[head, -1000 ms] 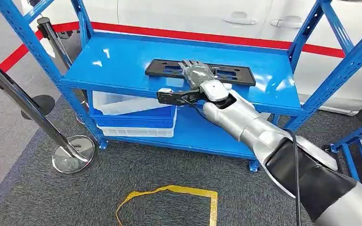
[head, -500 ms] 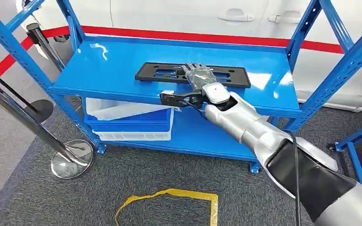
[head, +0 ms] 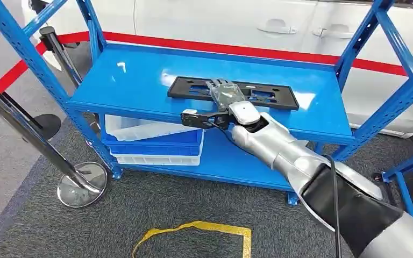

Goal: Take the parts from the cabinet and place them on the table.

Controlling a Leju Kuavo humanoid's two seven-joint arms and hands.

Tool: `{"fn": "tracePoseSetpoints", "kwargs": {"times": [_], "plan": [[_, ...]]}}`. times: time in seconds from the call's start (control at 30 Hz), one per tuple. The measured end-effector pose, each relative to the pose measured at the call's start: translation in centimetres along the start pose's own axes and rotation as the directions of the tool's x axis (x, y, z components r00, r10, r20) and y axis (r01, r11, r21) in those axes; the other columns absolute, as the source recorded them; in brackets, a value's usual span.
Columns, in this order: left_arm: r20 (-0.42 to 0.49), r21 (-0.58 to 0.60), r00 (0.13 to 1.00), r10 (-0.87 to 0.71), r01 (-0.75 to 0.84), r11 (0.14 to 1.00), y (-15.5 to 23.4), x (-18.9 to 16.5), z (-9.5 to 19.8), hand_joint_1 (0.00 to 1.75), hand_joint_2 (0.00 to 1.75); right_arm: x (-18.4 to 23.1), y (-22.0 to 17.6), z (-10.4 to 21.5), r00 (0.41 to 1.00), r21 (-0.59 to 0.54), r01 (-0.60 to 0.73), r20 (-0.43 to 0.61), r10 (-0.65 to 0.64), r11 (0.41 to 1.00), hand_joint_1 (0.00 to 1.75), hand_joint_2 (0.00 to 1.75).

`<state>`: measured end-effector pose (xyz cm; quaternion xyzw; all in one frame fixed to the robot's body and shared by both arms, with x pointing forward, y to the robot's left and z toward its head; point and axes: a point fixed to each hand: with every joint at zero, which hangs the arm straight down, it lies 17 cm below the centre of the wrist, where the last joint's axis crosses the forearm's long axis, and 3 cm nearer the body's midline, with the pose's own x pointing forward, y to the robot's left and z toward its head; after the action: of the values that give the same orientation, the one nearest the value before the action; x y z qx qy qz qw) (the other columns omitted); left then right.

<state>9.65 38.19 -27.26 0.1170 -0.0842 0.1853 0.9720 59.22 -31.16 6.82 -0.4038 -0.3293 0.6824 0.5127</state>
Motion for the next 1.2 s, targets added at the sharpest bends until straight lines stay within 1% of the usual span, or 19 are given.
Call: {"fn": "tracePoseSetpoints", "kwargs": {"times": [0.4, 0.57, 0.67, 0.77, 0.9, 1.03, 1.2], "plan": [[-0.004, 0.005, 1.000, -0.009, 0.009, 1.000, 0.4, 0.0, -0.1, 0.00, 0.00, -0.4, 1.0, 0.1, 1.000, 0.013, 0.004, -0.010, -0.004, 1.000, 0.00, 1.75], [-0.006, 0.008, 1.000, -0.016, 0.016, 1.000, 0.6, -0.2, -0.1, 0.00, 0.00, -0.1, 2.9, 0.2, 1.000, 0.037, 0.014, -0.007, -0.014, 0.999, 0.00, 1.75], [-0.001, 0.012, 1.000, -0.018, 0.018, 1.000, 0.9, 0.1, -0.1, 0.00, 0.00, -0.1, 2.7, 0.2, 1.000, 0.031, 0.019, -0.008, -0.019, 0.999, 0.00, 1.75], [0.003, 0.017, 1.000, -0.018, 0.018, 1.000, 1.3, 0.3, -0.2, 0.00, 0.00, -0.2, 3.3, 0.2, 1.000, 0.037, 0.024, -0.011, -0.024, 0.999, 0.00, 1.75], [0.000, 0.021, 1.000, -0.021, 0.021, 1.000, 1.4, 0.4, -0.2, 0.00, 0.00, -1.0, 3.5, 0.3, 0.999, 0.029, 0.028, -0.025, -0.027, 0.999, 0.00, 1.75], [-0.003, 0.021, 1.000, -0.025, 0.025, 0.999, 1.5, 0.3, -0.2, 0.00, 0.00, -1.4, 5.6, 0.5, 0.999, 0.058, 0.028, -0.035, -0.026, 0.998, 0.00, 1.75], [-0.002, 0.023, 1.000, -0.027, 0.027, 0.999, 1.6, 0.4, -0.2, 0.00, 0.00, -2.0, 5.6, 0.6, 0.999, 0.055, 0.028, -0.046, -0.025, 0.998, 0.00, 1.75]]}}
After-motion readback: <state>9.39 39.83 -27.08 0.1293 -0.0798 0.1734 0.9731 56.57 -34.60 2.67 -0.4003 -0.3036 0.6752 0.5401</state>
